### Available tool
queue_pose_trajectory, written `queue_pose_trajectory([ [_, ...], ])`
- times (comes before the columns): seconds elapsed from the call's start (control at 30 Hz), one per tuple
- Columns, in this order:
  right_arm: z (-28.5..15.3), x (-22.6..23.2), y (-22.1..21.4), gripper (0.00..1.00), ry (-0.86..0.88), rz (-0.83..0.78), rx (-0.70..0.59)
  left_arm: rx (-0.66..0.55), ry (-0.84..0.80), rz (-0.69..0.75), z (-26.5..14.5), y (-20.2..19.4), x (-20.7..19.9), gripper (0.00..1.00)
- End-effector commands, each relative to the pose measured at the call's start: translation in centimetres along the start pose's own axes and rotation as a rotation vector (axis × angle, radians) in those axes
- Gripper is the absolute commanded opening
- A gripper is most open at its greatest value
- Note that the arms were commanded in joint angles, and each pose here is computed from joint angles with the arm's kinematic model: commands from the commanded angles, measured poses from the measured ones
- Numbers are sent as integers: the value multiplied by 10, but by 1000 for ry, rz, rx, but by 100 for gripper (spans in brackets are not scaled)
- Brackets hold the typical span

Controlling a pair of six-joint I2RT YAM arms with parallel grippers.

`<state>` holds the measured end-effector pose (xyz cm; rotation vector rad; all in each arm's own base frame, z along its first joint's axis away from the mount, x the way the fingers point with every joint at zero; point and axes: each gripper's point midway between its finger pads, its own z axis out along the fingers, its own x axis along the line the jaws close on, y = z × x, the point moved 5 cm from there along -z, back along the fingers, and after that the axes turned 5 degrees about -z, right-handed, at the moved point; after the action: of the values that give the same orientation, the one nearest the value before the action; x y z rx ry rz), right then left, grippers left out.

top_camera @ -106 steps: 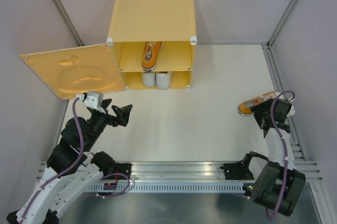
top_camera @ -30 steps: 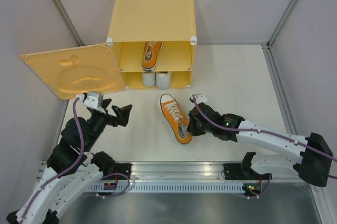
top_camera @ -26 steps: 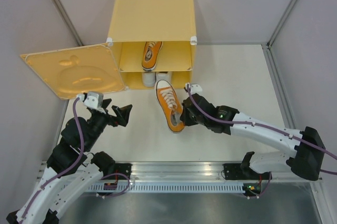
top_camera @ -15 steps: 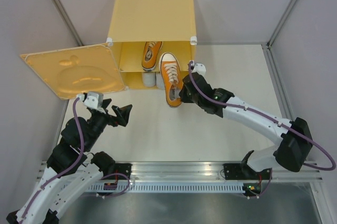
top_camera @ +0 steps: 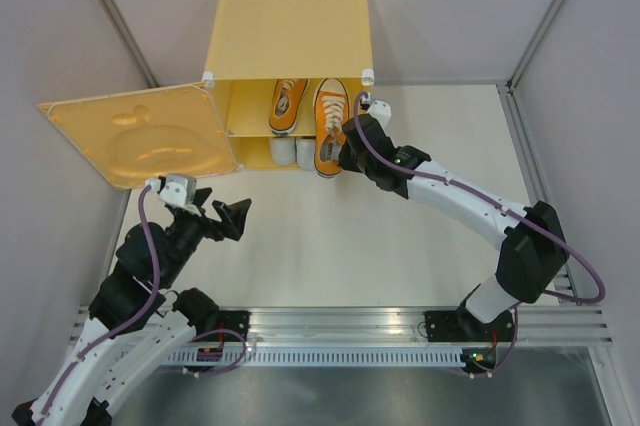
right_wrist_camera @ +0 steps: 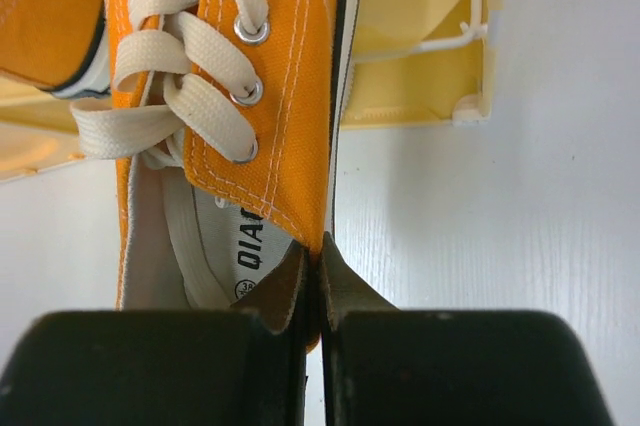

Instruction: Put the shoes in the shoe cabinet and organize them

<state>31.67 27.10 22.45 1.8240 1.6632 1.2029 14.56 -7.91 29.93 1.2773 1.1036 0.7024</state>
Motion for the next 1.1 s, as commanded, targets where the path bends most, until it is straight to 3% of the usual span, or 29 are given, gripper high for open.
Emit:
queue_pose_trajectory([
  [0.0, -8, 33, 62, 1, 91, 131, -196, -30, -9, 8, 2, 5, -2, 100],
  [0.6, 31, 52, 107, 1, 35, 157, -295, -40, -18, 7, 0, 7, -2, 100],
  [1.07, 58, 51, 99, 3, -4, 137, -286, -52, -24, 4, -3, 9, -3, 100],
])
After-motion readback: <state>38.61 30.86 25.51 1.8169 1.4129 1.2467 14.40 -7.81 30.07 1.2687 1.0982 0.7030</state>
